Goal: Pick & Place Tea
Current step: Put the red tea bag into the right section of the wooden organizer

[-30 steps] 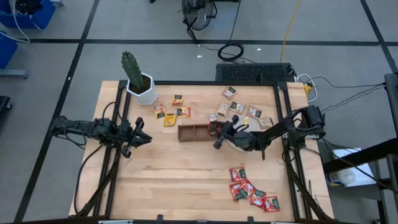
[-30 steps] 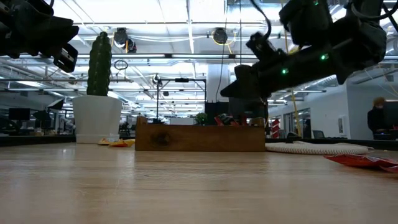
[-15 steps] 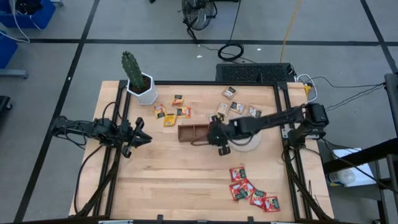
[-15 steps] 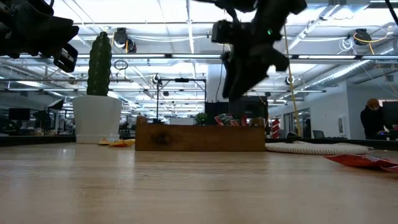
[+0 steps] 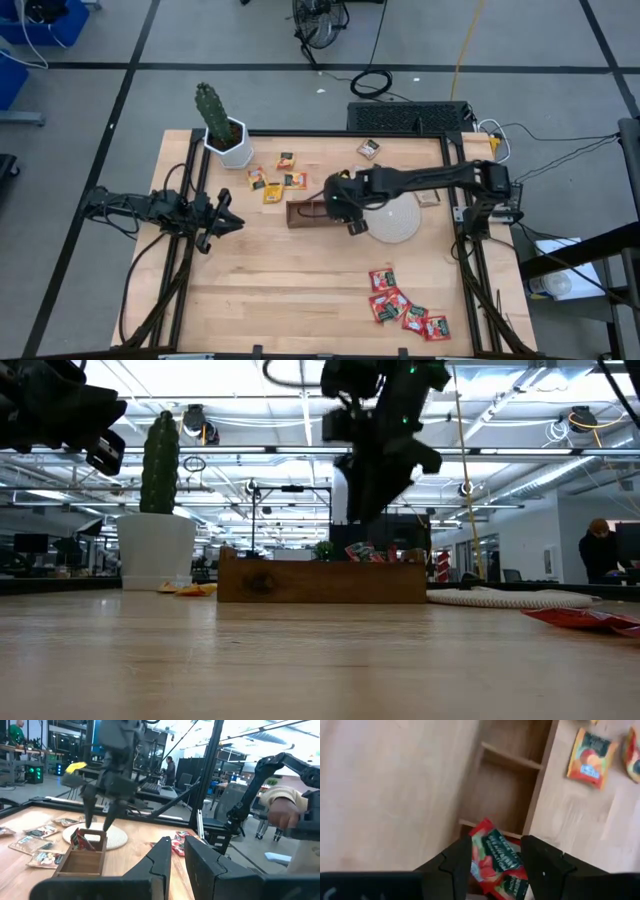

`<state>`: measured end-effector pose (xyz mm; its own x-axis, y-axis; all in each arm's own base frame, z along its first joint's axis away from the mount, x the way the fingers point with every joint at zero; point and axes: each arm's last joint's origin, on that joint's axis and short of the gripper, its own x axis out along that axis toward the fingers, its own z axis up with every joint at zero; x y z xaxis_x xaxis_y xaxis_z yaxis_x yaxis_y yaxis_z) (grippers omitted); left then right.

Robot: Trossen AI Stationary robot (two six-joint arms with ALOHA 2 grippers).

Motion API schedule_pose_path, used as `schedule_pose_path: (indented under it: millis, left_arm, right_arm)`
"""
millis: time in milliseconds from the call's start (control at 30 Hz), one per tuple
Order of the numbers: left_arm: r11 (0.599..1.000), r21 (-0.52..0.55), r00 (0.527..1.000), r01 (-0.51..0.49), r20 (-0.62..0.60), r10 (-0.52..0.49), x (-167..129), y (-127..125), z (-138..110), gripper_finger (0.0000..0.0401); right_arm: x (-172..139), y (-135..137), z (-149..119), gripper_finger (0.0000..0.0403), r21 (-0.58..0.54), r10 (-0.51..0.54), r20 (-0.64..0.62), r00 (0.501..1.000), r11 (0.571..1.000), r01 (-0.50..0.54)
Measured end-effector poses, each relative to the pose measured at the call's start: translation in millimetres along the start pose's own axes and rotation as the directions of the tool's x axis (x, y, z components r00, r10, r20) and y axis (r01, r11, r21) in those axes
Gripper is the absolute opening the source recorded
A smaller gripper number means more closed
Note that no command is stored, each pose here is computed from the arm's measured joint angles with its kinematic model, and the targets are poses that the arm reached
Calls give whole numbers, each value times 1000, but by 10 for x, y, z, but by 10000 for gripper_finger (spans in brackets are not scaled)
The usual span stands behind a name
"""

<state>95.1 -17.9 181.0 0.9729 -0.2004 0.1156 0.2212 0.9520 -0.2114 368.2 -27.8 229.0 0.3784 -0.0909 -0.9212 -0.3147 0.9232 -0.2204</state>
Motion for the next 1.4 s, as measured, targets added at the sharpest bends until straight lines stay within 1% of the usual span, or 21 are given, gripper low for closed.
schedule_pose_path:
  millis: [67,133,300,433,533,600,700,800,1167,1400]
  left_arm:
    - [1000,0,1000,0,-3,0,0,0,-3,58]
    - [1000,0,1000,-1,-6,1,0,1,-6,58]
    - [1000,0,1000,0,-3,0,0,1,-3,58]
    - [1000,0,1000,0,-4,0,0,1,-3,58]
    - [1000,0,1000,0,-3,0,0,0,-3,58]
    - [1000,0,1000,-1,-4,1,0,1,-4,58]
    - [1000,0,1000,0,-4,0,0,1,-3,58]
    - [1000,0,1000,0,-4,0,0,1,-4,58]
    - [1000,0,1000,-1,-5,1,0,1,-5,58]
    - [1000,0,1000,-1,-3,1,0,1,-3,58]
  right_arm:
    - [68,-28,-22,155,-3,27,-10,1000,1000,-27]
    - [88,-49,-12,155,1,38,12,999,999,-38]
    - [80,-97,26,155,-16,27,72,997,1000,-26]
    - [86,-161,0,155,-8,20,76,997,1000,-20]
    - [202,-187,-11,155,-10,26,60,998,1000,-26]
    - [264,-169,-34,155,-10,60,37,998,998,-59]
    - [337,-160,-24,155,-13,88,42,995,996,-88]
    - [391,-141,-52,155,-18,106,9,994,994,-106]
    - [361,-126,-92,155,-13,118,-32,993,993,-118]
    - [349,-69,-100,155,-45,51,-107,993,997,-56]
